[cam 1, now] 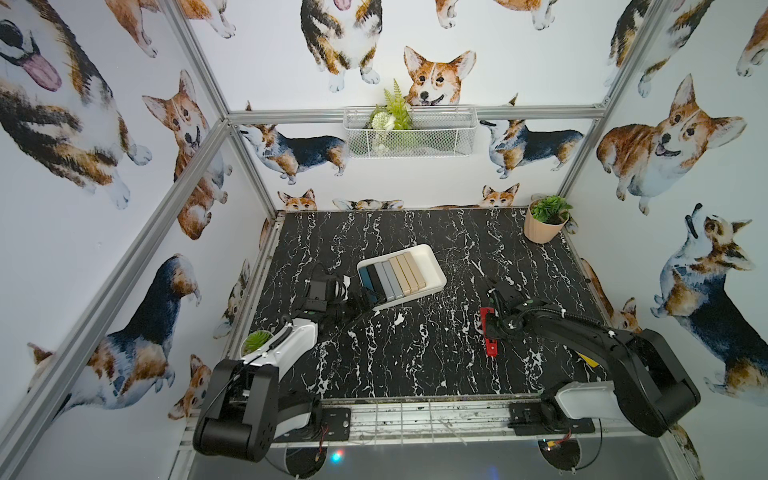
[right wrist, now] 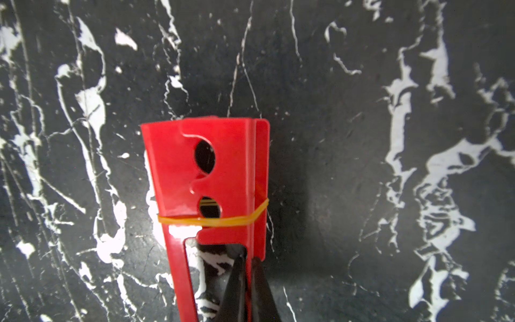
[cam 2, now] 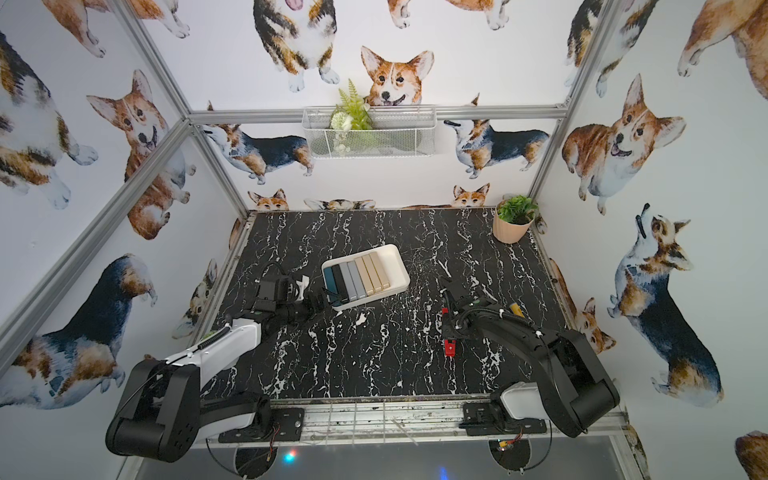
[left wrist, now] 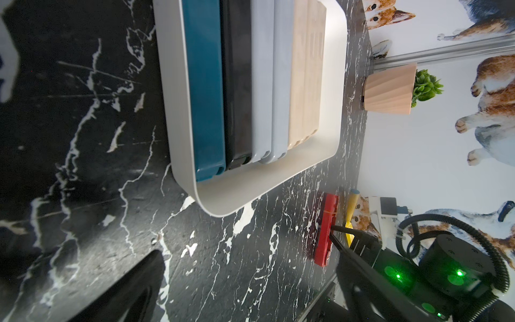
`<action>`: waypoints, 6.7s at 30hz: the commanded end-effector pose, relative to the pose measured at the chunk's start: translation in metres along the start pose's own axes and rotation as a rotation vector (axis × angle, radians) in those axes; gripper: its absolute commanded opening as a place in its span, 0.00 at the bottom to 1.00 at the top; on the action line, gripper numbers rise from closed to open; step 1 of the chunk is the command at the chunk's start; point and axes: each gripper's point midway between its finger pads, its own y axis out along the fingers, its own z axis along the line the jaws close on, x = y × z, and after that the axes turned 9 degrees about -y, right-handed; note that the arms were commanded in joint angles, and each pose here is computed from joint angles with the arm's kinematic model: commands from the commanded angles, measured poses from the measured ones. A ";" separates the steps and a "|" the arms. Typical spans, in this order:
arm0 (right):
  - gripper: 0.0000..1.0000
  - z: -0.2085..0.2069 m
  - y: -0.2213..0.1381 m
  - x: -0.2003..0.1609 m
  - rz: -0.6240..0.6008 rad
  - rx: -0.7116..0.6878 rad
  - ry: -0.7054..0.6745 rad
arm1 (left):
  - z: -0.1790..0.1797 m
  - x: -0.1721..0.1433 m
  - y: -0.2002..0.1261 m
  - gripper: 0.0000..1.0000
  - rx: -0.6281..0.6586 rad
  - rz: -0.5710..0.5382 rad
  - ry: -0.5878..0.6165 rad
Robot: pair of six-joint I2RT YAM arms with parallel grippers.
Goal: Put the pruning pliers into the storage box
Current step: Pick up the pruning pliers from the center of the board, then place the pruning pliers in the storage box.
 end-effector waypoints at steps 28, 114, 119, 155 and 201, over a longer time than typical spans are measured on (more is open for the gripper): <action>0.00 0.034 -0.051 0.079 -0.111 0.053 -0.125 | -0.026 0.011 -0.006 1.00 -0.061 -0.028 0.050; 0.00 0.177 0.023 0.240 -0.169 0.232 -0.462 | -0.029 0.064 -0.002 1.00 -0.056 -0.087 0.049; 0.00 0.174 0.030 0.237 -0.155 0.218 -0.460 | -0.027 0.064 -0.002 1.00 -0.058 -0.086 0.046; 0.00 0.175 0.053 0.232 -0.103 0.208 -0.439 | -0.022 0.064 -0.004 1.00 -0.060 -0.089 0.033; 0.56 0.163 0.024 0.233 -0.163 0.156 -0.429 | -0.030 0.063 -0.013 1.00 -0.071 -0.097 0.050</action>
